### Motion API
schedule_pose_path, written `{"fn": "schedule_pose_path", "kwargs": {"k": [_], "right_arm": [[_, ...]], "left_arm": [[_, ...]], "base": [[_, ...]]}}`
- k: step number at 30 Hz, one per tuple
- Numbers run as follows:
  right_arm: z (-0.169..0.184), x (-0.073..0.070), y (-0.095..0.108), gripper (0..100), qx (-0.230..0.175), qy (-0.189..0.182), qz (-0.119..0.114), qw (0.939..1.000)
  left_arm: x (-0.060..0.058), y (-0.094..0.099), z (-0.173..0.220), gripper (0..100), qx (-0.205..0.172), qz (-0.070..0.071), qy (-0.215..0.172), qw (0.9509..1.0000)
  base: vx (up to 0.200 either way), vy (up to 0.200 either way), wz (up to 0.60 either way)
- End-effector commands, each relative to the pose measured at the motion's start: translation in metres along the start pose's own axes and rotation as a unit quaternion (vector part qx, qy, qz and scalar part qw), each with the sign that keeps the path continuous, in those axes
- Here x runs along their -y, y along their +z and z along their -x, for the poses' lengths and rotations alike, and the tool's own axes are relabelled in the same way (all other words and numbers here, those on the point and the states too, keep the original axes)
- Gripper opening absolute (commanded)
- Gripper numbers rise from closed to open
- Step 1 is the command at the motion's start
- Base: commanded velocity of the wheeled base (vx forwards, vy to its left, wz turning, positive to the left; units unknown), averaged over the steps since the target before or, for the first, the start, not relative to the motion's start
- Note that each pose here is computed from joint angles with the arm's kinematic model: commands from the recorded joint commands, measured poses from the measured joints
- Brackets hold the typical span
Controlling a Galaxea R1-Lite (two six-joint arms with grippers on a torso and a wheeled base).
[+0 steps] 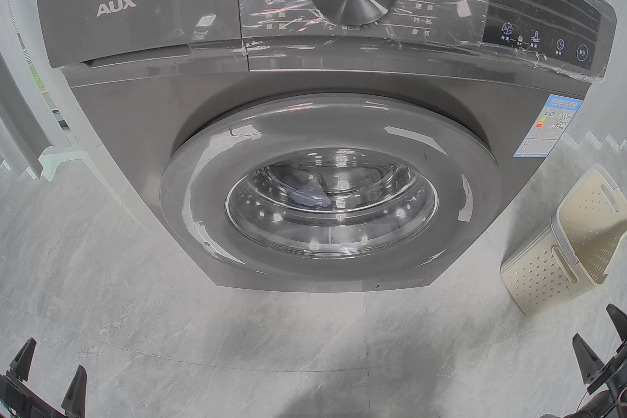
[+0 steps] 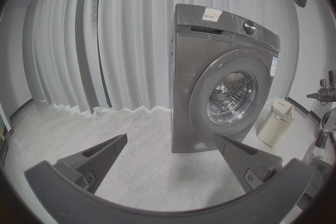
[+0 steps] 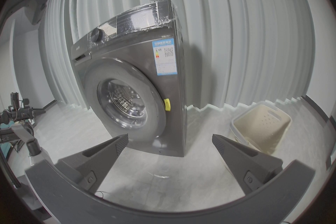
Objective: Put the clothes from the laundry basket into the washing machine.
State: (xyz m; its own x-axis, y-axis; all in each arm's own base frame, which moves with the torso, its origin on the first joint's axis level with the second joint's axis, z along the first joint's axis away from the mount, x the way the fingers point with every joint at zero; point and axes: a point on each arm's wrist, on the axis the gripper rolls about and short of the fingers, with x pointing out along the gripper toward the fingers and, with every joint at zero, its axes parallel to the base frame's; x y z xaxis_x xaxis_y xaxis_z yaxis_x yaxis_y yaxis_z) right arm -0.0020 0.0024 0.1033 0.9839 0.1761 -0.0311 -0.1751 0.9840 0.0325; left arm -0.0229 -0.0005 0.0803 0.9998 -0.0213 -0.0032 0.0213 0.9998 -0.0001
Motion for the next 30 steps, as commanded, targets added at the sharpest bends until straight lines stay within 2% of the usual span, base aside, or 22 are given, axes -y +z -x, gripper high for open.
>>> {"fn": "schedule_pose_path", "kwargs": {"k": [1,5,9,10,16,30], "right_arm": [[0.0201,-0.0013,-0.0243,100,0.038,-0.065,0.005,0.9971],[0.0200,-0.0007,-0.0290,100,0.015,-0.076,0.006,0.9970],[0.0201,-0.0007,-0.0283,100,0.017,-0.074,0.010,0.9971],[0.0201,-0.0010,-0.0283,100,0.016,-0.069,0.017,0.9973],[0.0200,-0.0012,-0.0283,100,0.016,-0.069,0.020,0.9973],[0.0202,-0.0008,-0.0285,100,0.014,-0.076,0.014,0.9969]], "left_arm": [[0.0000,-0.0043,-0.0001,100,-0.001,0.000,0.000,1.0000],[0.0000,-0.0043,-0.0001,100,-0.001,0.000,0.000,1.0000],[0.0000,-0.0043,-0.0001,100,-0.001,0.000,0.000,1.0000],[0.0000,-0.0043,-0.0001,100,-0.001,0.000,0.000,1.0000],[0.0000,-0.0043,-0.0001,100,-0.001,-0.001,0.000,1.0000],[0.0000,-0.0043,-0.0001,100,-0.001,0.000,0.000,1.0000]], "base": [[0.000,0.000,0.00],[0.000,0.000,0.00],[0.000,0.000,0.00],[0.000,0.000,0.00],[0.000,0.000,0.00],[0.000,0.000,0.00]]}}
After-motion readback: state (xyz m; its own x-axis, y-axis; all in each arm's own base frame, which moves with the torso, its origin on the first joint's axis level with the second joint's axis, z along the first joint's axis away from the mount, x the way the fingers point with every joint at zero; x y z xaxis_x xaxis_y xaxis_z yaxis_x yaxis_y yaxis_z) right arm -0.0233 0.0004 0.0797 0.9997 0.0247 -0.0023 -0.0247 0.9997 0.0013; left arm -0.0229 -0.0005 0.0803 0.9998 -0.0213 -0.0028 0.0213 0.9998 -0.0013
